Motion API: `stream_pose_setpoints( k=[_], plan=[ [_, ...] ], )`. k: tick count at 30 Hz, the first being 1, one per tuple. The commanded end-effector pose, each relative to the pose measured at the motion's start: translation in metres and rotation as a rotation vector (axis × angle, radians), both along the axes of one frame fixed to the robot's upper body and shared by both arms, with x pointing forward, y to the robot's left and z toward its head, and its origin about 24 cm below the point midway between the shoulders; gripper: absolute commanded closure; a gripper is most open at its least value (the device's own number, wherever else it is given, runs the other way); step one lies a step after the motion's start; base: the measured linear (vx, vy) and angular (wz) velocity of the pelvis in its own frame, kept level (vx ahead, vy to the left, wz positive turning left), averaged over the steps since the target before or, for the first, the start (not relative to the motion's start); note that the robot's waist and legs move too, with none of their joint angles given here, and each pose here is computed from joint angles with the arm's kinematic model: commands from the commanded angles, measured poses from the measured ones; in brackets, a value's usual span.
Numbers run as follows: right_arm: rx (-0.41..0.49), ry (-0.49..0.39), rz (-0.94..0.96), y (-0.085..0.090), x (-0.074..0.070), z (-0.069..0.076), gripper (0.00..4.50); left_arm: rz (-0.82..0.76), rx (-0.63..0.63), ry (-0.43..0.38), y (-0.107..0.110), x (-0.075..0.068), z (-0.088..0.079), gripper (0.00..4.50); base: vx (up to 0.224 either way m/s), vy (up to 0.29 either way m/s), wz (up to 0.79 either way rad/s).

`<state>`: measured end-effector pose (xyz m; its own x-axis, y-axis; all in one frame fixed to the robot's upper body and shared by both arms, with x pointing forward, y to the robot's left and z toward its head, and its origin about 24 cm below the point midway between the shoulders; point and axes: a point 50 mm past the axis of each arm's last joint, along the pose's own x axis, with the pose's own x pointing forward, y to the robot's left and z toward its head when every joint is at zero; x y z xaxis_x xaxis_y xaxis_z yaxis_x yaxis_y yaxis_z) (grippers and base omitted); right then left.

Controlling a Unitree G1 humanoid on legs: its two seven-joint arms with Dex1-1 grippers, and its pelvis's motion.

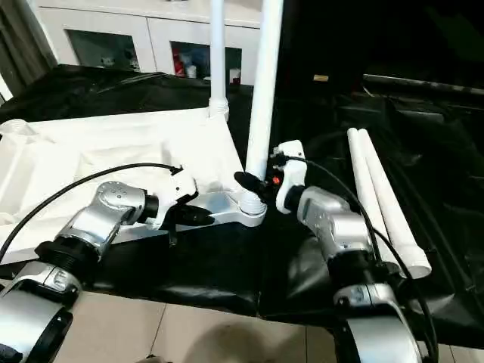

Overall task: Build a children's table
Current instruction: Insert table leg to table base

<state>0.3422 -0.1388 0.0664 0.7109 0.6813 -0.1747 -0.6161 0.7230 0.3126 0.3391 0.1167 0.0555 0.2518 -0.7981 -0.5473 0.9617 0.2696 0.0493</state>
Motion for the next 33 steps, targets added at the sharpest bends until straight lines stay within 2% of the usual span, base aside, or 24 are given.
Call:
stream_pose_setpoints(
  k=[1, 8, 10, 13, 19, 24, 27, 31, 33],
  plan=[
    [-0.005, 0.078, -0.029, -0.009, -0.011, -0.023, 2.59, 0.007, -0.039, -0.001, 0.001, 0.000, 0.002, 4.50, 0.000, 0.000, 0.00],
    [0.076, 0.046, -0.079, -0.014, -0.022, -0.034, 2.59, 0.009, -0.029, -0.014, 0.000, 0.003, 0.004, 4.50, 0.000, 0.000, 0.00],
    [0.080, 0.042, -0.090, -0.014, -0.025, -0.037, 2.59, 0.010, -0.028, -0.015, 0.000, 0.003, 0.004, 4.50, 0.000, 0.000, 0.00],
    [0.090, 0.039, -0.119, -0.016, -0.033, -0.050, 2.59, 0.008, -0.026, -0.017, 0.000, 0.005, 0.005, 4.50, 0.000, 0.000, 0.00],
    [0.099, 0.026, -0.144, -0.016, -0.044, -0.063, 2.59, 0.008, -0.017, -0.021, 0.001, 0.007, 0.006, 4.50, 0.000, 0.000, 0.00],
    [0.104, 0.000, -0.161, -0.017, -0.050, -0.068, 2.59, 0.011, -0.012, -0.025, 0.002, 0.008, 0.006, 4.50, 0.000, 0.000, 0.00],
    [0.076, -0.021, -0.148, -0.016, -0.052, -0.069, 2.59, 0.014, -0.013, -0.026, 0.002, 0.009, 0.007, 4.50, 0.000, 0.000, 0.00],
    [-0.054, -0.060, -0.024, -0.006, -0.056, -0.064, 2.59, 0.019, -0.008, -0.033, 0.002, 0.010, 0.006, 4.50, 0.000, 0.000, 0.00],
    [-0.083, -0.069, 0.013, -0.003, -0.056, -0.062, 2.59, 0.020, -0.006, -0.035, 0.002, 0.009, 0.006, 4.50, 0.000, 0.000, 0.00]
  ],
)
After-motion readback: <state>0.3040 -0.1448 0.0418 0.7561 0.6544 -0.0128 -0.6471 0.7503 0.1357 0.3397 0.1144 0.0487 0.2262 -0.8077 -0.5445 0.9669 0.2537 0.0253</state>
